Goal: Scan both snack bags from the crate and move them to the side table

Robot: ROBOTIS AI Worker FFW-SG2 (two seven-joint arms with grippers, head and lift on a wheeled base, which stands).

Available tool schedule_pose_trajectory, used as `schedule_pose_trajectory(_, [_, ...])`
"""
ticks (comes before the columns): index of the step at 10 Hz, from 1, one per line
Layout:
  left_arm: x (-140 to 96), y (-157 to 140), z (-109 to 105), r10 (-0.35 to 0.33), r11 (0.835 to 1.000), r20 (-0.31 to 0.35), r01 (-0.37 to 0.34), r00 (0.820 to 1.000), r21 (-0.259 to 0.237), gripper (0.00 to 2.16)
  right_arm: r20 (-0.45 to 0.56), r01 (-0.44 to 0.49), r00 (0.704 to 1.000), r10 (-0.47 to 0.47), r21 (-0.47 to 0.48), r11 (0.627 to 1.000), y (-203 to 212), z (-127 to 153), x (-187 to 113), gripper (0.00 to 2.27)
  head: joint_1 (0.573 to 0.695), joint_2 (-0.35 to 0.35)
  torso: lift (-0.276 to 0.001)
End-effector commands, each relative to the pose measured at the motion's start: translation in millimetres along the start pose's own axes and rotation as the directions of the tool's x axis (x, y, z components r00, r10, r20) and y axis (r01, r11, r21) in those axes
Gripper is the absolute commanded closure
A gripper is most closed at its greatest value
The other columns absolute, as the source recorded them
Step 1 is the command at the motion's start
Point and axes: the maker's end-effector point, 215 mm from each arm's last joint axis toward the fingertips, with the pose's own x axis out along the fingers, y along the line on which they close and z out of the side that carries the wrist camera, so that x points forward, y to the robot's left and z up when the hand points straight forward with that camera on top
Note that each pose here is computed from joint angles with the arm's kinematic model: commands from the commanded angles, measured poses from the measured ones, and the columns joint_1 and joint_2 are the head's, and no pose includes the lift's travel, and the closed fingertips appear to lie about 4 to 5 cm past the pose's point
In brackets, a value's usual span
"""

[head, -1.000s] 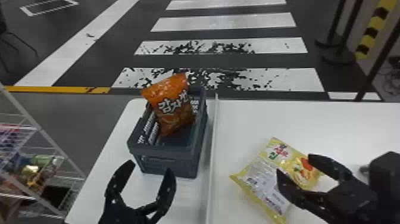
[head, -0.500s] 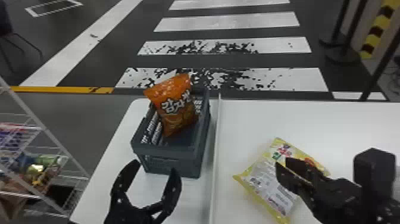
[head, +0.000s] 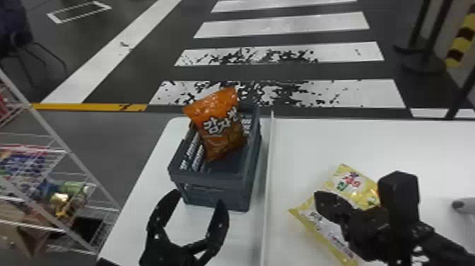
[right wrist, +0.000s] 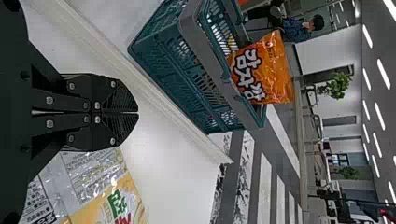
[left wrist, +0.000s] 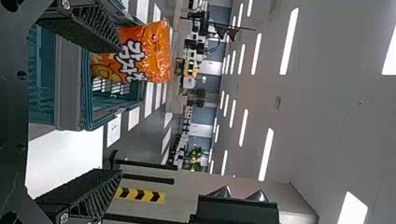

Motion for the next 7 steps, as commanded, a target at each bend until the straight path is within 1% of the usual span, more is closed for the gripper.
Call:
schedule_pose_trajectory(1, [-1, 0, -1, 0.001, 1.0, -0.003, -0.001, 1.0, 0.0, 0.08, -0.004, -0.012, 1.0, 0.012, -0.018, 1.0, 3, 3, 23, 2.25, 0.695, 0.235, -0.099])
schedule_pose_trajectory(3, [-2, 1, -2, 0.002, 1.0, -0.006, -0.002, 1.0, 0.0, 0.08, -0.003, -0.026, 1.0, 0.026, -0.035, 0.999, 4, 11, 47, 2.25, 0.695, 0.258, -0.099])
schedule_pose_trajectory(5, [-2, 1, -3, 0.002, 1.0, -0.008, -0.002, 1.0, 0.0, 0.08, -0.031, -0.05, 0.998, 0.048, -0.05, 0.998, 7, 10, 67, 2.25, 0.695, 0.275, -0.099])
schedule_pose_trajectory(7, [-2, 1, -3, 0.003, 1.0, -0.008, -0.003, 1.0, -0.001, 0.08, -0.096, -0.065, 0.994, 0.059, -0.058, 0.996, 9, -14, 79, 2.25, 0.695, 0.286, -0.099])
